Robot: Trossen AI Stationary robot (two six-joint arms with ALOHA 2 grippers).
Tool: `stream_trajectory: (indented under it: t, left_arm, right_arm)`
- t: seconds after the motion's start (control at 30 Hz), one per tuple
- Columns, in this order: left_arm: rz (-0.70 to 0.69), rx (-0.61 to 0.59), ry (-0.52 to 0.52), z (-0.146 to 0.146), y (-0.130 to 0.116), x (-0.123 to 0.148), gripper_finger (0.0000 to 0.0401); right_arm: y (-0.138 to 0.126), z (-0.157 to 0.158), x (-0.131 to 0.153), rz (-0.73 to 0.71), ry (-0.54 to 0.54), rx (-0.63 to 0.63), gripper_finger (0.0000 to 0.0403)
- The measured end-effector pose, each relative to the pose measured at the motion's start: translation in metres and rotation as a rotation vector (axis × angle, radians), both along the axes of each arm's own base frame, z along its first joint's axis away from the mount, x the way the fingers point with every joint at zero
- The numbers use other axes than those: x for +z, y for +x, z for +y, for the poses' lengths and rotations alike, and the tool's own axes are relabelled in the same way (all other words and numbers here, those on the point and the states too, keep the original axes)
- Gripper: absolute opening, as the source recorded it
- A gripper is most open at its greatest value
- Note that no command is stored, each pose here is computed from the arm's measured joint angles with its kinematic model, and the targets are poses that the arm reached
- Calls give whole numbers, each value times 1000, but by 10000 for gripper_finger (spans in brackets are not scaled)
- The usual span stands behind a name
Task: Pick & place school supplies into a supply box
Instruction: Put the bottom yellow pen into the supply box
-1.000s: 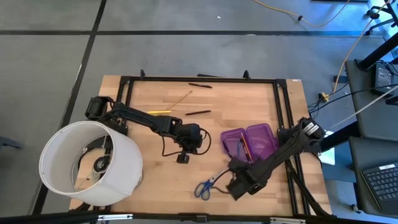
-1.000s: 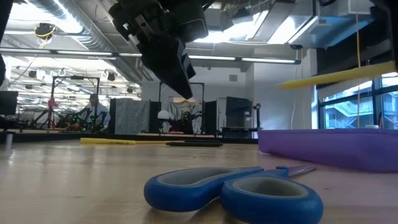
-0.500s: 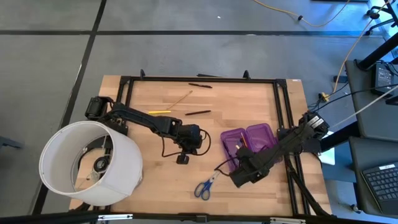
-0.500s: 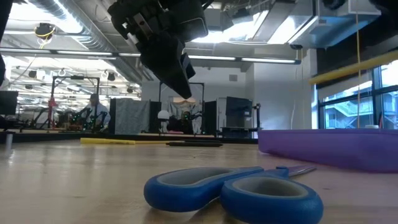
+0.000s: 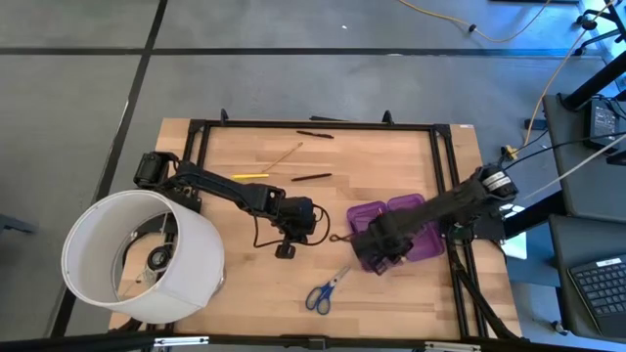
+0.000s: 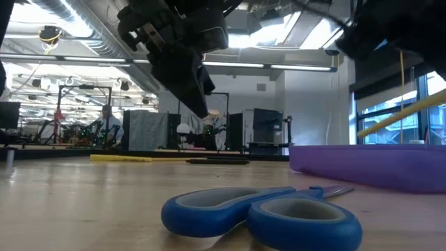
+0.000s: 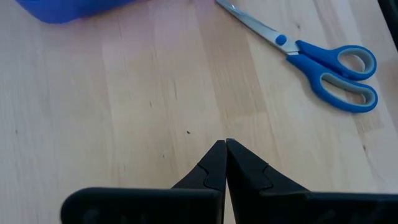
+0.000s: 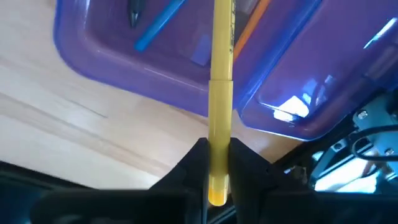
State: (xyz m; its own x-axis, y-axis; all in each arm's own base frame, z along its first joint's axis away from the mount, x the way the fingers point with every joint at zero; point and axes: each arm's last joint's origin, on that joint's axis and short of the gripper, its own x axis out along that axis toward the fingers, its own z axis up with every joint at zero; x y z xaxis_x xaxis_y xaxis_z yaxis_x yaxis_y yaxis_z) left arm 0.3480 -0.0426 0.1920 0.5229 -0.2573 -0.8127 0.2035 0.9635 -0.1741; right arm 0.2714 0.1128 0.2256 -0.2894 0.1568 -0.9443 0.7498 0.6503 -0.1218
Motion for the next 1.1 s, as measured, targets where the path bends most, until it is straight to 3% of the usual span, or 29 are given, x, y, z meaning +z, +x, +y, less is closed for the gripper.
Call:
stream_trajectory:
  t: [0.37, 1.1]
  left_arm:
    - [1, 0, 0, 0, 0, 0, 2]
    - [-6, -18, 15, 1, 0, 0, 2]
  right_arm:
    - [-7, -30, -44, 84, 104, -63, 50]
    - [13, -56, -62, -84, 10, -88, 51]
